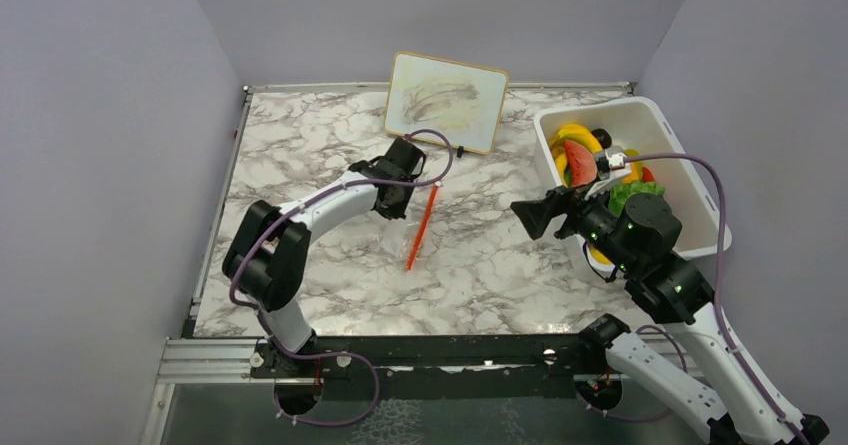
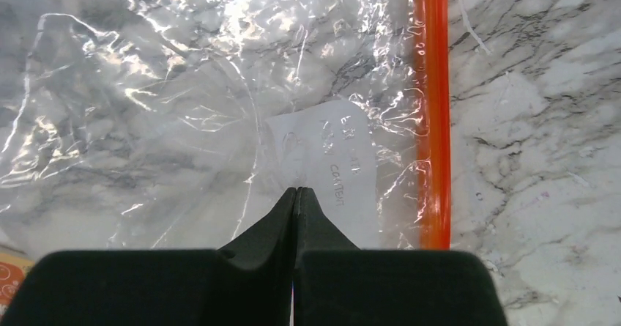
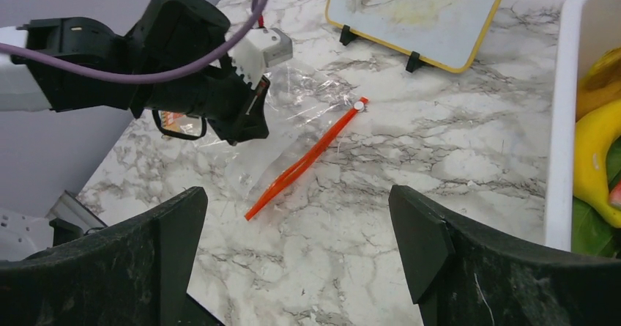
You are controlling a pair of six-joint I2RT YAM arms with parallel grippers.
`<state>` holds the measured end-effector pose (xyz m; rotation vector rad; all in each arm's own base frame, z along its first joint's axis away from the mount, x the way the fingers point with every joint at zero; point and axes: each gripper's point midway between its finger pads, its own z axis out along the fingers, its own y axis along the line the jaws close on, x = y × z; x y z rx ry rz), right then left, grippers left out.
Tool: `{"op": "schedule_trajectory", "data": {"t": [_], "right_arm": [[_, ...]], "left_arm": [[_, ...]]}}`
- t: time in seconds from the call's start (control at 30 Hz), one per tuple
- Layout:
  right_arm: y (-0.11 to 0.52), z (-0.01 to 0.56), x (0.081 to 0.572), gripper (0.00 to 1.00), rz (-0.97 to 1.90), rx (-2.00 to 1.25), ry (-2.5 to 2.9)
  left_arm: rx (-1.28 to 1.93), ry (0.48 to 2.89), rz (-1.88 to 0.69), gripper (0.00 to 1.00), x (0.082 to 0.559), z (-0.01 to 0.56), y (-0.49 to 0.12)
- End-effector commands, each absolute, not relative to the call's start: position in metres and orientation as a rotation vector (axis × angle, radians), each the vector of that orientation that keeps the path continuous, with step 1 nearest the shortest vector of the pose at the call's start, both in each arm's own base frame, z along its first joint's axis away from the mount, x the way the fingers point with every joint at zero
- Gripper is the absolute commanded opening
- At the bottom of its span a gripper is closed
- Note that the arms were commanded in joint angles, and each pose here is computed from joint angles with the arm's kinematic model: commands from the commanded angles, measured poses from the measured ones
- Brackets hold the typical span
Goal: Place the food in the zip-top bag and seal the zipper
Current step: Pick up the zipper food storage bag at the center of the board.
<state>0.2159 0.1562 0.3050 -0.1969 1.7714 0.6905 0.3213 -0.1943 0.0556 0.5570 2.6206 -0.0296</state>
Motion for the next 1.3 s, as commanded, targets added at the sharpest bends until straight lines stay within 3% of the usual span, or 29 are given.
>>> {"op": "schedule_trajectory", "data": {"t": [0.0,0.33,0.5,0.57,0.6,0.77,0.83,1.27], "right_arm": [[0.162,0.297,0.211,0.96,0.743,-0.197,1.803],[0.195,0.289,0.208,0.93,0.937,-0.223,1.853],[0.207,0.28,0.213,0.87,1.07,-0.067,1.891],[0.211,0.274,0.218,0.81,1.116,0.028,1.921],[0.214,0.271,0.219,0.71,1.145,0.068,1.933],[0.233,0.266,0.225,0.47,1.309,0.17,1.944],[0.238,0.262,0.231,0.43,1.322,0.214,1.968],[0.248,0.238,0.262,0.41,1.284,0.37,2.045]], "left_arm": [[0.48,2.502,-0.171,0.0,0.319,0.101,-0.206],[0.422,2.372,-0.48,0.0,0.304,0.153,-0.234],[0.363,2.268,-0.649,0.0,0.303,0.186,-0.252],[0.35,2.231,-0.707,0.0,0.301,0.195,-0.258],[0.348,2.217,-0.733,0.0,0.299,0.199,-0.26],[0.335,2.179,-0.831,0.0,0.29,0.211,-0.266],[0.33,2.166,-0.859,0.0,0.286,0.213,-0.267],[0.29,2.122,-0.927,0.0,0.27,0.212,-0.262]]}}
